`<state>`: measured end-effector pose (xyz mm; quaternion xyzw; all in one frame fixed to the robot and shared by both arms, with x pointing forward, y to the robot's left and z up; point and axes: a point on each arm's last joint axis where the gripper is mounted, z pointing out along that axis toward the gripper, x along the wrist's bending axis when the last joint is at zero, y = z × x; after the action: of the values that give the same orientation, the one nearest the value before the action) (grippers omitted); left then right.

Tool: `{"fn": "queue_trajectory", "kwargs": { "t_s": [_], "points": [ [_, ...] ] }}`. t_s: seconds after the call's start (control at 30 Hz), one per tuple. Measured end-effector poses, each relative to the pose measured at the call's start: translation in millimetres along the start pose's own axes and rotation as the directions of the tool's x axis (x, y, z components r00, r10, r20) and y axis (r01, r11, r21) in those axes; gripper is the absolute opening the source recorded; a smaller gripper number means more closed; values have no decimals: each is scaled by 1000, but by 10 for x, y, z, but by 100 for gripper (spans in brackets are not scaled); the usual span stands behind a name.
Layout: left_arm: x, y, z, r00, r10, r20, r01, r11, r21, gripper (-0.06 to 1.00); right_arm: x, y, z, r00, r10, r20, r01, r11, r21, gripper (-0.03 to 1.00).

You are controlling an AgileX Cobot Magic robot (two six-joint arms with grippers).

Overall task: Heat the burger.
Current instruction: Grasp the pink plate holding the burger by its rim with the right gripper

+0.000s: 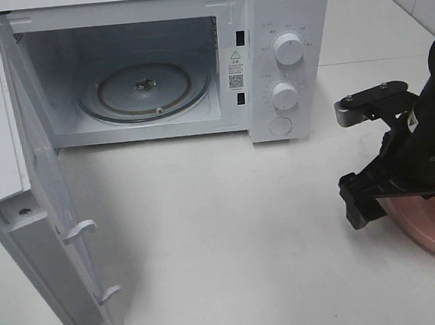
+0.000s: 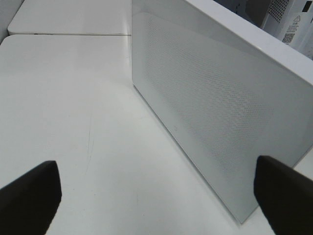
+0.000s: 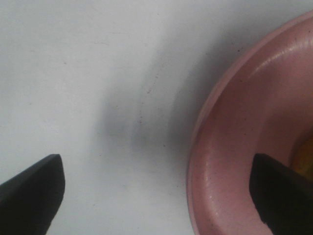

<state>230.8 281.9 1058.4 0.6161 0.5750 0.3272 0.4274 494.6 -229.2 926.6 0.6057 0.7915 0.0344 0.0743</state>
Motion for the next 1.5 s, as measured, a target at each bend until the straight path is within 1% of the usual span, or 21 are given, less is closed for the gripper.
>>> {"fn": "queue_trajectory", "kwargs": {
  "t_s": [0.43,0.53,0.67,0.87,0.9,0.93,0.97,1.0,1.03,1.07,1.1,1.13,1.17,1.2,1.23,1.27,1.3,1.33,1.37,1.4,1.5],
  "points": [
    [0,0,0,1000,0,0,0,1000,0,99,-197,62,276,998,68,5,-68,998,3,95],
    [0,0,0,1000,0,0,0,1000,0,99,-199,67,290,998,68,5,-68,998,0,95],
    [0,0,0,1000,0,0,0,1000,0,99,-204,63,426,998,70,3,-70,997,31,93],
    [0,0,0,1000,0,0,0,1000,0,99,-202,73,455,998,68,3,-69,997,32,91],
    [0,0,0,1000,0,0,0,1000,0,99,-202,78,456,998,68,2,-69,997,26,89],
    [0,0,0,1000,0,0,0,1000,0,99,-202,79,456,998,68,2,-69,997,25,84],
    [0,0,0,1000,0,0,0,1000,0,99,-202,79,456,998,68,2,-69,997,25,84],
    [0,0,0,1000,0,0,0,1000,0,99,-202,79,456,998,68,2,-69,997,25,80],
    [0,0,0,1000,0,0,0,1000,0,99,-202,79,456,998,68,2,-69,997,25,72],
    [0,0,0,1000,0,0,0,1000,0,99,-202,79,456,998,68,2,-69,997,25,72],
    [0,0,0,1000,0,0,0,1000,0,99,-201,78,458,998,68,2,-68,997,26,67],
    [0,0,0,1000,0,0,0,1000,0,99,-201,76,469,998,67,3,-67,997,30,56],
    [0,0,0,1000,0,0,0,1000,0,99,-201,76,469,998,67,3,-67,997,30,56],
    [0,0,0,1000,0,0,0,1000,0,99,-202,78,474,998,65,4,-65,997,31,45],
    [0,0,0,1000,0,0,0,1000,0,99,-202,78,474,998,65,4,-65,997,31,45],
    [0,0,0,1000,0,0,0,1000,0,99,-203,79,480,998,63,5,-63,997,34,39],
    [0,0,0,1000,0,0,0,1000,0,99,-212,80,499,999,51,13,-51,998,47,27],
    [0,0,0,1000,0,0,0,1000,0,99,-212,80,499,999,51,13,-51,998,47,27],
    [0,0,0,1000,0,0,0,1000,0,99,-216,87,504,999,51,14,-52,997,54,23],
    [0,0,0,1000,0,0,0,1000,0,99,-214,89,504,999,50,15,-51,997,58,15],
    [0,0,0,1000,0,0,0,1000,0,99,-212,89,509,999,49,15,-50,997,64,13]
  ]
}}
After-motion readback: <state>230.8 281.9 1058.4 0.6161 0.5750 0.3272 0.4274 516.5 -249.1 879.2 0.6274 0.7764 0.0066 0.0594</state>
